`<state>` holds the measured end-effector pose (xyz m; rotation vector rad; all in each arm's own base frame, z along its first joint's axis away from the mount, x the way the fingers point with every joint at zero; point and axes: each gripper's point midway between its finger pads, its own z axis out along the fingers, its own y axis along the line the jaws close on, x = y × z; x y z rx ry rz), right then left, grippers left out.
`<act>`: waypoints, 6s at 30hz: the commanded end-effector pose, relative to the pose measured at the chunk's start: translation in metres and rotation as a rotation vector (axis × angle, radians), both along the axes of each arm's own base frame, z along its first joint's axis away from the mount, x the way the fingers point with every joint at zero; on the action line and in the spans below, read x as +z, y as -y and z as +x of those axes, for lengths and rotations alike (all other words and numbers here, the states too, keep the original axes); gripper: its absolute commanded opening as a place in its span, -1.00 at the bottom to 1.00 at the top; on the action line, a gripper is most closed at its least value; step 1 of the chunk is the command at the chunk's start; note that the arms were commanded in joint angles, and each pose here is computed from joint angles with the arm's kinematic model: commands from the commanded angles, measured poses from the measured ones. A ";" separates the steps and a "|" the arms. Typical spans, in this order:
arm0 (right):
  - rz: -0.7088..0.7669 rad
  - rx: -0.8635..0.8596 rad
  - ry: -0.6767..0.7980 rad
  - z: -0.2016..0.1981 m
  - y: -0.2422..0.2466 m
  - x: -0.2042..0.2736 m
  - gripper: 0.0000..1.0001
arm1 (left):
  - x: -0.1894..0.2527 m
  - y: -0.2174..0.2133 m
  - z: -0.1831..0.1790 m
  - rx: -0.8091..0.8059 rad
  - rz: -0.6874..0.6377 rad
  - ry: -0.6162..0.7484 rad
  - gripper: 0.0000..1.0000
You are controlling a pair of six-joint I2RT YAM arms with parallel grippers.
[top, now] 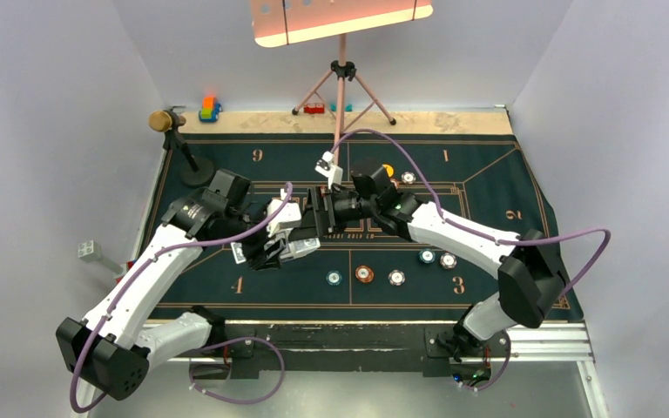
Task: Distribute texas hold em gaming equipment
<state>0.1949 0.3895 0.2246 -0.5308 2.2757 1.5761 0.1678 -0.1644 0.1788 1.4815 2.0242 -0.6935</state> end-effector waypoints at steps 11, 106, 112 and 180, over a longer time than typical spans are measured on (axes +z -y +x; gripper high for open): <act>0.035 0.020 -0.048 -0.013 0.000 -0.012 0.60 | 0.021 0.010 0.009 -0.006 -0.068 0.058 -1.00; -0.034 -0.610 -0.006 0.140 0.180 0.011 -1.00 | 0.013 0.003 -0.005 -0.011 -0.045 0.023 -1.00; -0.168 -0.741 -0.068 0.208 0.207 -0.041 -1.00 | 0.014 0.003 -0.004 -0.007 -0.046 0.026 -1.00; 0.012 -0.111 0.019 0.027 0.026 0.032 0.91 | 0.019 0.004 -0.007 -0.011 -0.070 0.042 -1.00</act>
